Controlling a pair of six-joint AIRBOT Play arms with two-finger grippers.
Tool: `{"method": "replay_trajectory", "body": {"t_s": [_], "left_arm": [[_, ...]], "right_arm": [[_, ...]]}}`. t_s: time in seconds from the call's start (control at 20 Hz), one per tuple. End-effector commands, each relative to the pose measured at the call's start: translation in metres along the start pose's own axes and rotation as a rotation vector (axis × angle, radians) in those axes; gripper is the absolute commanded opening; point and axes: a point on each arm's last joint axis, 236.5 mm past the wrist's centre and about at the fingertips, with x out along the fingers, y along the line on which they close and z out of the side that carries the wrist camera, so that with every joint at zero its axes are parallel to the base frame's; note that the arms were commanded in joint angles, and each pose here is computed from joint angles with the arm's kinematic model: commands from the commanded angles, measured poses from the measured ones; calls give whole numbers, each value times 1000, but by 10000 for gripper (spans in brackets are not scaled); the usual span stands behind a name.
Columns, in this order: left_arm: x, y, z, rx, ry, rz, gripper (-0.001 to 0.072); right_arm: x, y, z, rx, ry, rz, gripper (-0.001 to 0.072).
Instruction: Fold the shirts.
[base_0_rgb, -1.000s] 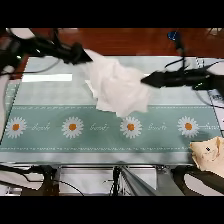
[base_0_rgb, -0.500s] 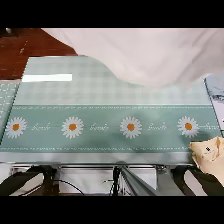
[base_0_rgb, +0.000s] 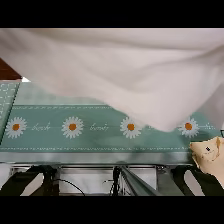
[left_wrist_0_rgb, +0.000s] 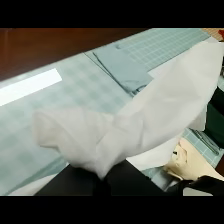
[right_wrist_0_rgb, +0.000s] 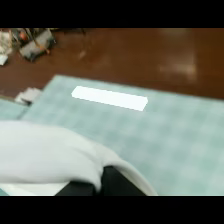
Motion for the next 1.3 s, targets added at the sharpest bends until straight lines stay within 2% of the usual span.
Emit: {"method": "replay_trajectory", "body": {"t_s": [0.0, 0.25, 0.4, 0.5, 0.6, 0.65, 1.0, 1.25], "left_arm": [[9, 20, -34, -124, 121, 34, 25], [91, 90, -105, -366, 240, 1, 24], [155, 125, -157, -434, 246, 14, 25], [185, 154, -181, -397, 238, 55, 26], [198, 189, -189, -259, 236, 111, 25], [200, 210, -187, -244, 212, 157, 26], [200, 321, -186, -344, 89, 393, 26], [231, 347, -245, -371, 225, 390, 27]], "right_arm": [[7, -47, -49, 107, 248, -134, 24], [87, -81, -109, 251, 484, -48, 24], [162, -89, -163, 200, 621, -56, 24], [210, -105, -184, 107, 653, -113, 25], [252, -134, -187, 18, 606, -195, 25], [269, -148, -184, -5, 567, -225, 25], [338, -190, -159, -3, 329, -278, 25], [362, -204, -159, 0, 267, -293, 25]]}}
